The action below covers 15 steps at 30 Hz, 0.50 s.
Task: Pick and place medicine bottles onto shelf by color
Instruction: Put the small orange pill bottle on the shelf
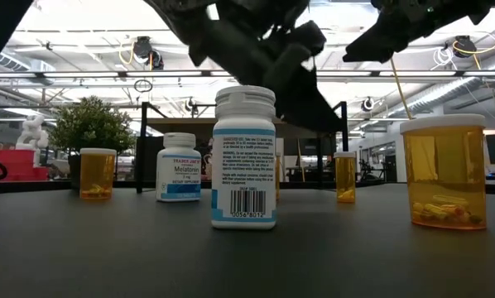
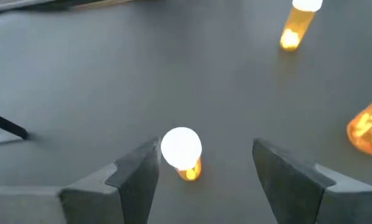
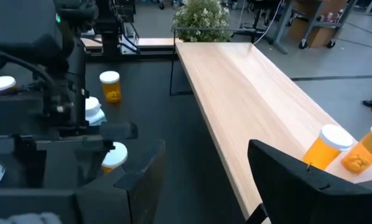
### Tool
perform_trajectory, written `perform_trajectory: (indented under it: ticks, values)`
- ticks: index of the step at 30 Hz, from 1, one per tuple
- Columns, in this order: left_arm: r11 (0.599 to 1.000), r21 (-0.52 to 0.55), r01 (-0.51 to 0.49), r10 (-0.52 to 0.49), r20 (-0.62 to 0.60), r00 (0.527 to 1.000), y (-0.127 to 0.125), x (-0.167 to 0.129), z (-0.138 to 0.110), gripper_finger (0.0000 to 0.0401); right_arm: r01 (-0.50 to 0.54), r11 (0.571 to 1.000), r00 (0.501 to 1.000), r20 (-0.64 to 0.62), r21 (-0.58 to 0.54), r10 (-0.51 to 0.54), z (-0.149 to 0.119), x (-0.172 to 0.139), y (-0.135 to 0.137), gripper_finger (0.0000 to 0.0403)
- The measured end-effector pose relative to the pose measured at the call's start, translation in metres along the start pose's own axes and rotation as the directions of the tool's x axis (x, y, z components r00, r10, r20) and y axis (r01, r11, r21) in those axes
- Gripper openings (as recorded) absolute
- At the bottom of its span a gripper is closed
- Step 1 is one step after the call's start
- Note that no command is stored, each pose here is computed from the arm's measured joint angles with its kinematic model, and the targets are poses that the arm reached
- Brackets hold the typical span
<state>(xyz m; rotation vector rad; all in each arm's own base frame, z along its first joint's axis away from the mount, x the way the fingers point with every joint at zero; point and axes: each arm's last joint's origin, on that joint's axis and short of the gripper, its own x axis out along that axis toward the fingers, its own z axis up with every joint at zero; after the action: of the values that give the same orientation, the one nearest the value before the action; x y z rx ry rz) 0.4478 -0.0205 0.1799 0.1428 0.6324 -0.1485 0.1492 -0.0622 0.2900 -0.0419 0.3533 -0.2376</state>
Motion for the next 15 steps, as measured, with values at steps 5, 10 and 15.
perform_trajectory:
  ticks: [5,10,15]
  values:
    - [0.998,-0.023,-0.051,0.052,0.024,0.998,0.005,0.01,-0.004,0.0288,-0.001,1.0,1.0,-0.004,0.017,0.001,0.0,0.0,0.0,0.0226]
    - [0.996,-0.04,-0.078,0.079,0.022,0.997,0.013,0.01,-0.006,0.0294,-0.001,1.0,1.0,-0.005,0.02,0.001,-0.001,0.0,0.0,0.0226]
    - [0.997,-0.038,-0.061,0.062,0.018,0.998,0.013,0.01,-0.007,0.0278,-0.001,1.0,1.0,-0.005,0.02,0.001,0.0,0.0,0.0,0.0226]
